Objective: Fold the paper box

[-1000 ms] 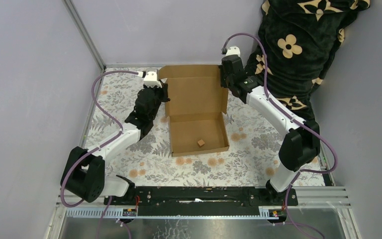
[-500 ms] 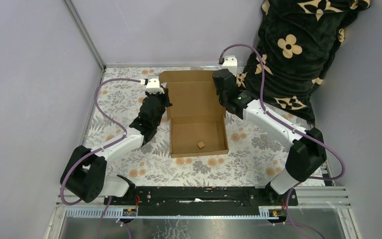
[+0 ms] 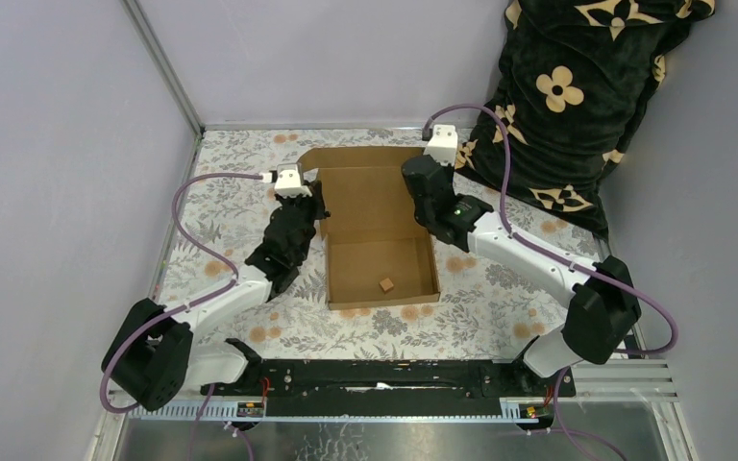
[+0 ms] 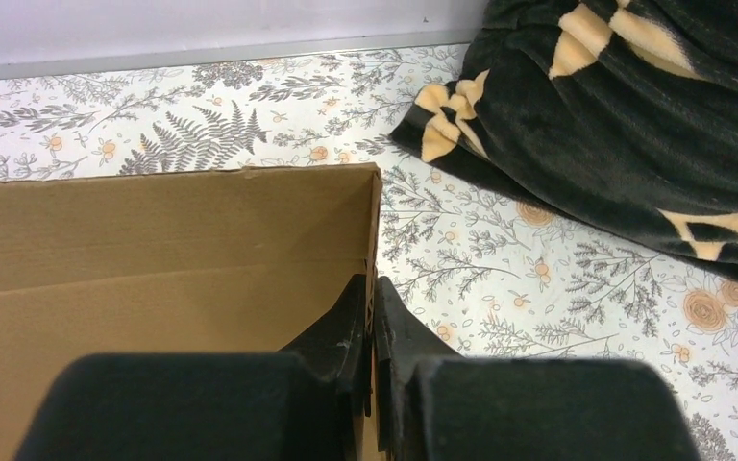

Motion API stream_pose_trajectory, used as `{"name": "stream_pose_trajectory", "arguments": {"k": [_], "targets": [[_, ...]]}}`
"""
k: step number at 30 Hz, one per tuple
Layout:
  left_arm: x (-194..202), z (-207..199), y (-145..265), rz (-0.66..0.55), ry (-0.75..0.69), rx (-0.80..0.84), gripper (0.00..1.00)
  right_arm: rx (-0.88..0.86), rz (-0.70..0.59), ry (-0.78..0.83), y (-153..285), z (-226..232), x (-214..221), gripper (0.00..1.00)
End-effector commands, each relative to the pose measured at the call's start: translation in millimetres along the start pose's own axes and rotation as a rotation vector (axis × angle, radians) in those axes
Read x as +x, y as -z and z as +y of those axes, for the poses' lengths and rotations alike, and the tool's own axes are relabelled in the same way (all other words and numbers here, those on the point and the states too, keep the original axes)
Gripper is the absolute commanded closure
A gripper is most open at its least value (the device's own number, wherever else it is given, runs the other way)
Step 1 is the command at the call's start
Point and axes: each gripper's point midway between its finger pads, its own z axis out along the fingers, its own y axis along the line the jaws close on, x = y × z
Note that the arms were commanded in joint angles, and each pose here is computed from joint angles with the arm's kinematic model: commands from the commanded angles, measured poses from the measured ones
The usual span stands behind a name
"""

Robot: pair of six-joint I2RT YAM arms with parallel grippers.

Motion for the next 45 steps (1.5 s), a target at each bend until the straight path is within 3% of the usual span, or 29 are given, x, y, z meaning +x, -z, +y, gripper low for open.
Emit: {"name": "stream_pose_trajectory", "arguments": {"k": [1, 27, 45], "targets": [[-21, -16, 9, -0.083, 0.091, 0.043, 1.00, -0.008, -0.065, -0.107, 20, 8, -10, 1.00], [9, -9, 56, -0.068, 0.142, 0.026, 1.00, 0.067, -0.149, -0.210, 70, 0, 20, 1.00], [38, -12, 84, -0.028, 0.139, 0.028, 1.00, 0.078, -0.121, -0.178, 86, -6, 58, 1.00]]}}
